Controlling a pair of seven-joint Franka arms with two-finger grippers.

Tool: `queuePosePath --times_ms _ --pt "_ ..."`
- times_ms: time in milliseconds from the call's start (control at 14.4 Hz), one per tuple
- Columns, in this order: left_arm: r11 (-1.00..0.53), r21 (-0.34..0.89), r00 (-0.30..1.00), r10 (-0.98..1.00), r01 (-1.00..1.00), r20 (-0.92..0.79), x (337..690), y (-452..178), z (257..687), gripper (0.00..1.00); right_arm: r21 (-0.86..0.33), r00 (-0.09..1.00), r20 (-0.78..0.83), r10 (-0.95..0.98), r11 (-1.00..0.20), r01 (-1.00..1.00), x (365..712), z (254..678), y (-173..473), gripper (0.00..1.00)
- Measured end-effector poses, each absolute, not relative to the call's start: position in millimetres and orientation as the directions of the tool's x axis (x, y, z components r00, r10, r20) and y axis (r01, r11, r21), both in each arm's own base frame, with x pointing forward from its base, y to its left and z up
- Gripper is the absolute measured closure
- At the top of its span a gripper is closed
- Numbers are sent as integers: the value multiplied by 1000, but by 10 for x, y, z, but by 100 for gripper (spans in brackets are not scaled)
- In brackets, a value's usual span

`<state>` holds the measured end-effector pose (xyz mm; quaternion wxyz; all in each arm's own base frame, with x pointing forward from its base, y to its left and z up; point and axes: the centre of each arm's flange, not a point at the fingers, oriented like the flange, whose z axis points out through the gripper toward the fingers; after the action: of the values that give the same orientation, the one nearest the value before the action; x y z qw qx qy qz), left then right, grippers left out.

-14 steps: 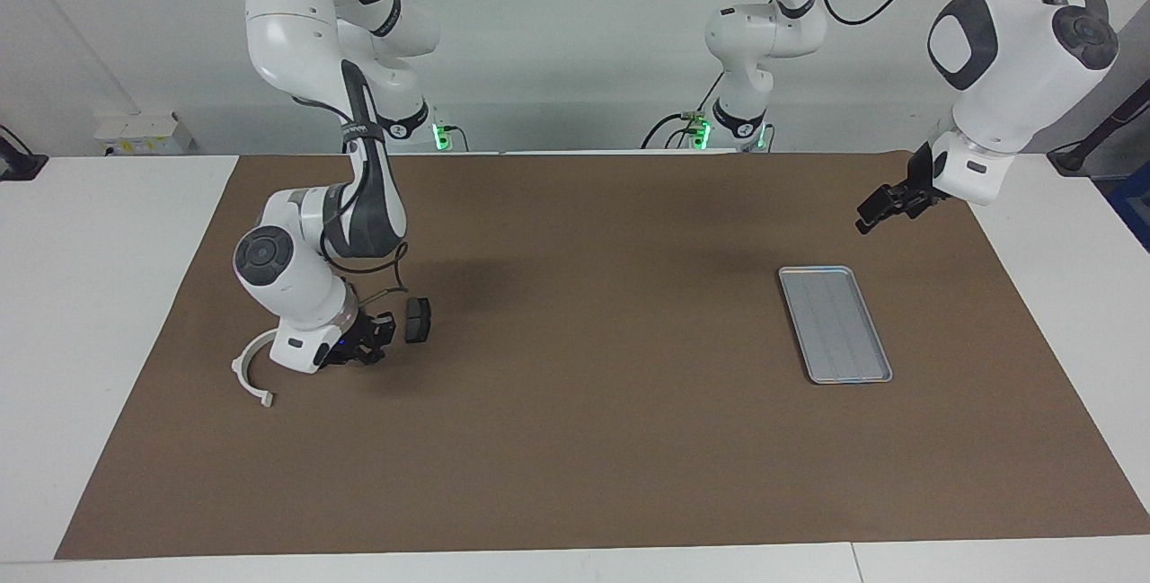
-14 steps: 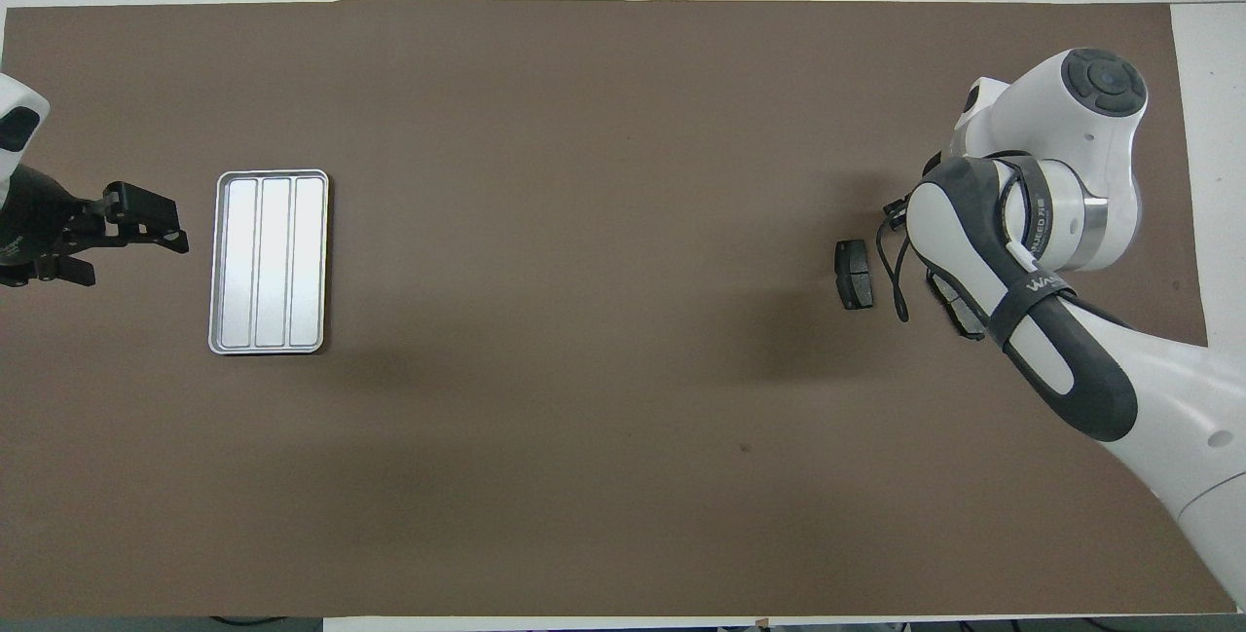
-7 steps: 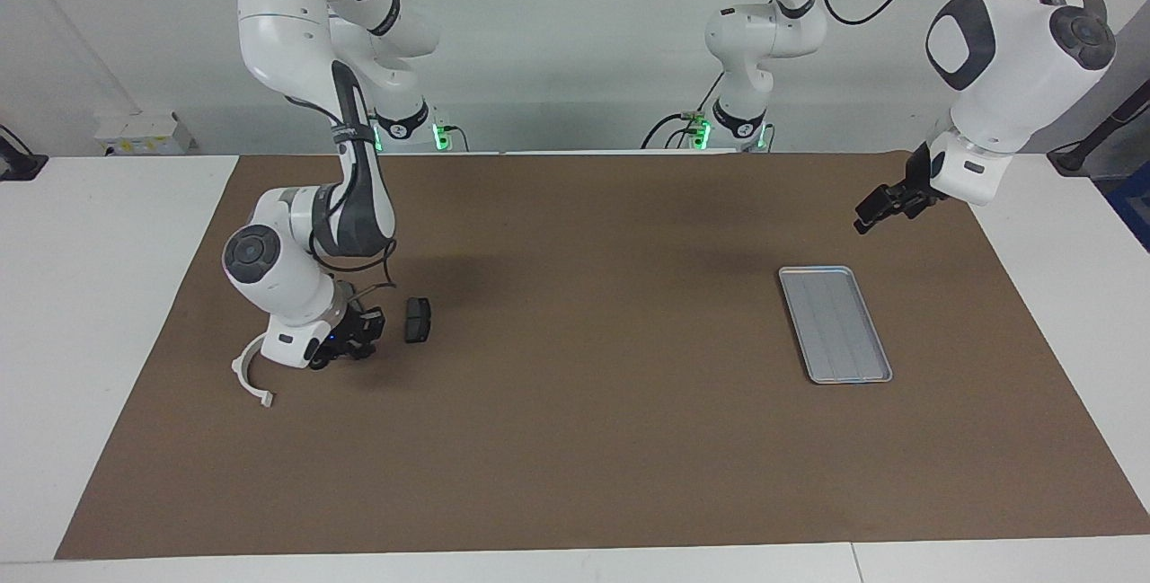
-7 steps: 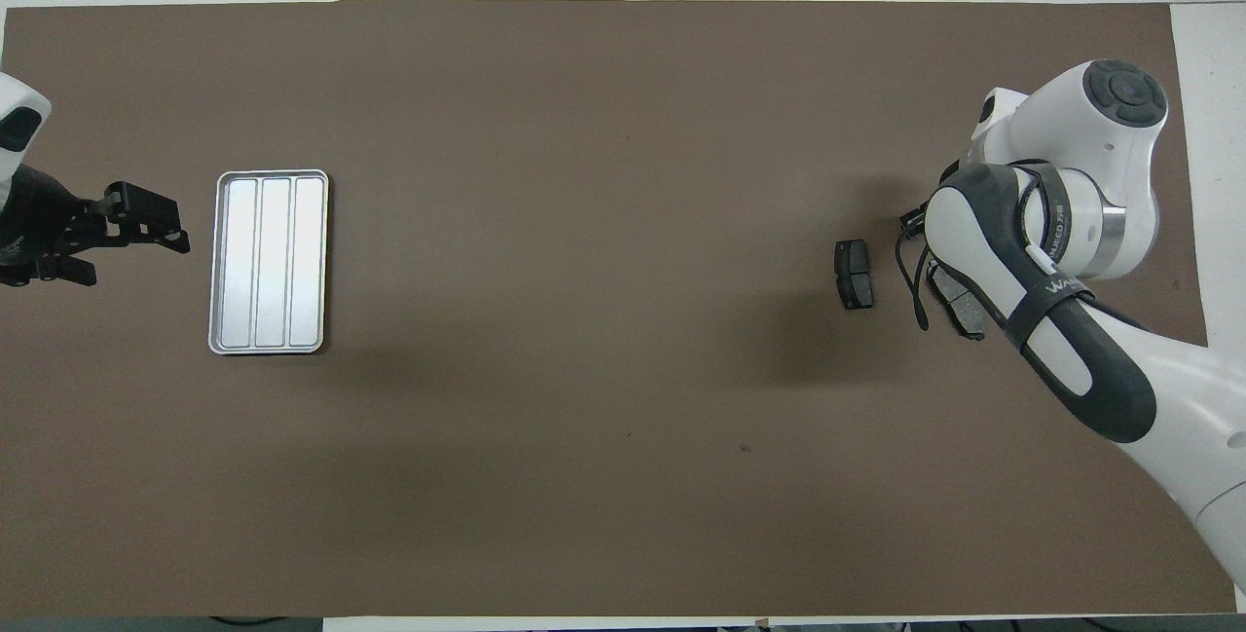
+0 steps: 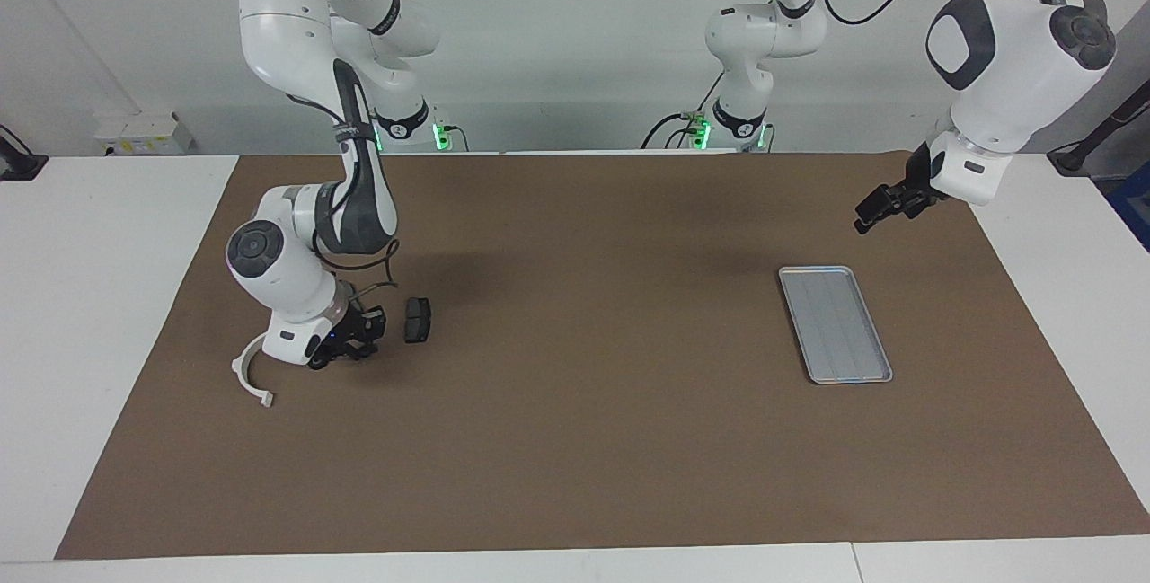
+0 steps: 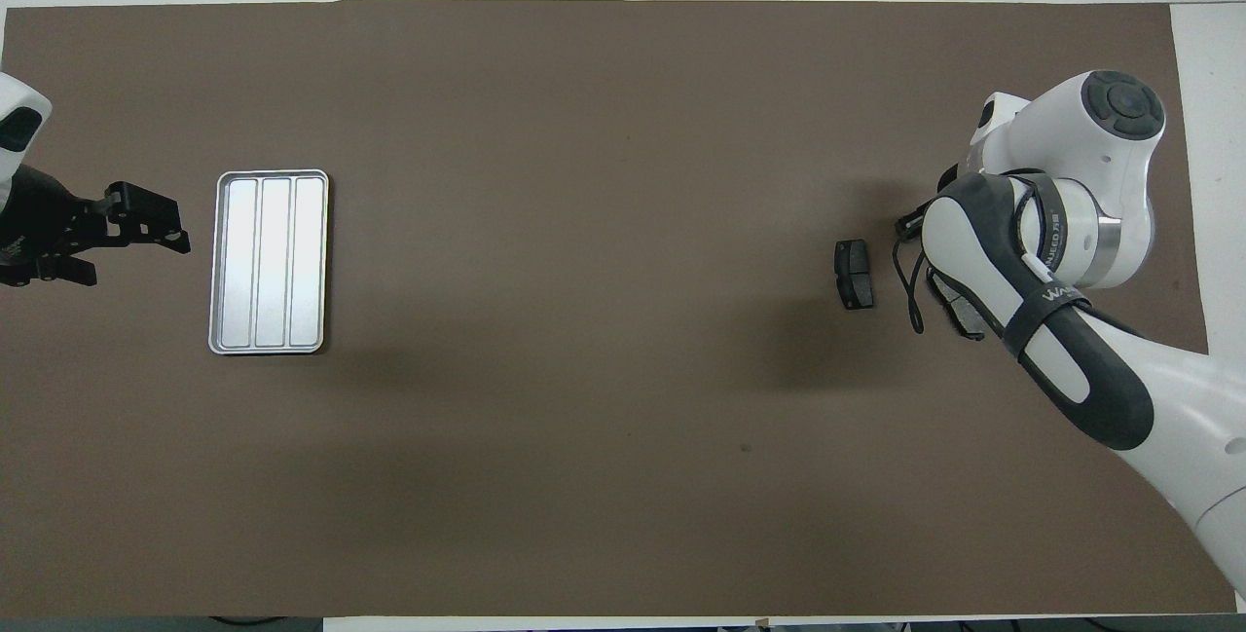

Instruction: Place bearing gear from tray to pile

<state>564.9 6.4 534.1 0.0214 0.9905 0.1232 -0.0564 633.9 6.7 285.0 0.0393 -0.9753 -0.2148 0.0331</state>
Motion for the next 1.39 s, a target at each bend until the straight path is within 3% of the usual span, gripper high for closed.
queuePosePath --times_ms 209,278,487,765,1251,1321,1390 --pt "-969 28 963 242 246 -117 5649 64 5341 0 -92 906 -49 421 -905 415 6332 2839 84 17" --pt "-969 28 963 242 246 -117 5649 64 5341 0 -92 906 -49 420 -906 414 6333 2841 85 10" --pt "-969 28 963 242 246 -117 5649 64 5341 0 -92 917 -52 396 -916 390 6345 2926 101 14" --pt "-969 28 963 242 246 -117 5649 64 5341 0 -85 939 -48 341 -938 337 6305 3447 72 10" --pt "-969 28 963 242 246 -117 5649 64 5341 0 -40 979 -8 205 -978 205 5860 5043 -76 10" --pt "-969 28 963 242 246 -117 5649 64 5342 0 -29 982 -16 189 -982 189 5744 5296 -81 2" --pt "-969 29 963 242 246 -116 5650 64 5346 0 -22 984 -25 176 -984 175 5617 5557 -82 0"
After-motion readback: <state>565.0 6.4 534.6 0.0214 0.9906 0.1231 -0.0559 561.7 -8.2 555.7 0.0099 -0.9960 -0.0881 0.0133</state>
